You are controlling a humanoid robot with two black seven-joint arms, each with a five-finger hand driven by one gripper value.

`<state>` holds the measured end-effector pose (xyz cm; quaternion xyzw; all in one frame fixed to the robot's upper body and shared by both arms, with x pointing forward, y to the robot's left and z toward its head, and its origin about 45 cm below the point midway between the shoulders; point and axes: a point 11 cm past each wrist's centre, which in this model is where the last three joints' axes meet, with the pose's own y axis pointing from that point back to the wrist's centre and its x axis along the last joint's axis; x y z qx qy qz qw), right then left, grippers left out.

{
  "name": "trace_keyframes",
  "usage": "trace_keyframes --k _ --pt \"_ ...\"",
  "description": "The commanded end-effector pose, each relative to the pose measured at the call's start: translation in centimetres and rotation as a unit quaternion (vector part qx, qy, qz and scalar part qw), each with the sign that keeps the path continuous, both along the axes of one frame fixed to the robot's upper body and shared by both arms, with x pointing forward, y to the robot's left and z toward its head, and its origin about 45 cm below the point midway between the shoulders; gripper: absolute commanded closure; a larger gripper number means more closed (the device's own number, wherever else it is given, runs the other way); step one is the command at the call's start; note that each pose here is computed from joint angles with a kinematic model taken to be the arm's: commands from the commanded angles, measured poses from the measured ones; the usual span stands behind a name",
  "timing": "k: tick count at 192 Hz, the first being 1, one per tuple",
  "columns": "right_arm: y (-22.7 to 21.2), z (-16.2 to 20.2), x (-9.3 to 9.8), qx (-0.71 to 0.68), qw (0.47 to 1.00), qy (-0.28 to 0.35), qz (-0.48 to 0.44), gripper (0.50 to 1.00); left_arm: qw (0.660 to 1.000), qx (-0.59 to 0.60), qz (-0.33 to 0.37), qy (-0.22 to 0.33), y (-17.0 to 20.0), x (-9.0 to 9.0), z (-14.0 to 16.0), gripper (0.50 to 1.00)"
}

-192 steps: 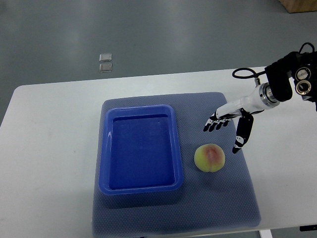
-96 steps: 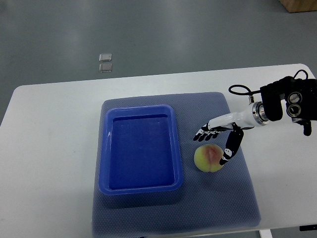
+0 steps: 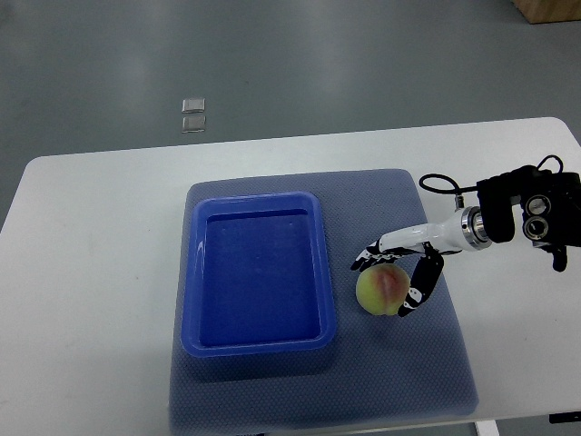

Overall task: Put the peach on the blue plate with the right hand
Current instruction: 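Close the right hand's fingers and thumb around the peach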

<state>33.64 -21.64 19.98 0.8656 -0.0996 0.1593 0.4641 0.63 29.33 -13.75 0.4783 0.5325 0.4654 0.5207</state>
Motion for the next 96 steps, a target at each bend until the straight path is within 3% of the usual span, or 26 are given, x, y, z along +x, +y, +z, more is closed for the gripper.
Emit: trace_keyframes --k 1,25,38,47,57,58,60,96 --pt "0.2 -0.5 -0.2 0.003 1.0 -0.007 0.0 0.64 1.0 0.0 0.0 0.0 0.0 0.0 0.0 0.5" --pt "0.2 -1.2 -0.6 0.004 1.0 -0.009 0.005 0.756 1.0 0.0 0.0 0.0 0.0 0.0 0.0 0.5" --pt "0.3 -1.3 -0.5 0.007 1.0 -0.014 0.006 0.795 1.0 0.0 0.0 0.0 0.0 0.0 0.0 0.5" --pt "0.3 -1.4 -0.4 0.004 1.0 -0.018 0.008 0.879 1.0 0.0 0.0 0.0 0.0 0.0 0.0 0.5" --pt "0.3 -1.4 -0.4 0.004 1.0 -0.018 0.008 0.879 1.0 0.0 0.0 0.0 0.0 0.0 0.0 0.5" --pt "0.1 -1.4 -0.3 0.0 1.0 -0.023 0.009 0.982 1.0 0.0 0.0 0.0 0.0 0.0 0.0 0.5" --pt "0.1 -1.4 -0.2 -0.001 1.0 -0.024 0.01 1.0 1.0 0.0 0.0 0.0 0.0 0.0 0.0 0.5" --pt "-0.4 1.1 1.1 -0.003 0.999 -0.045 0.012 1.0 1.0 0.0 0.0 0.0 0.0 0.0 0.0 0.5"
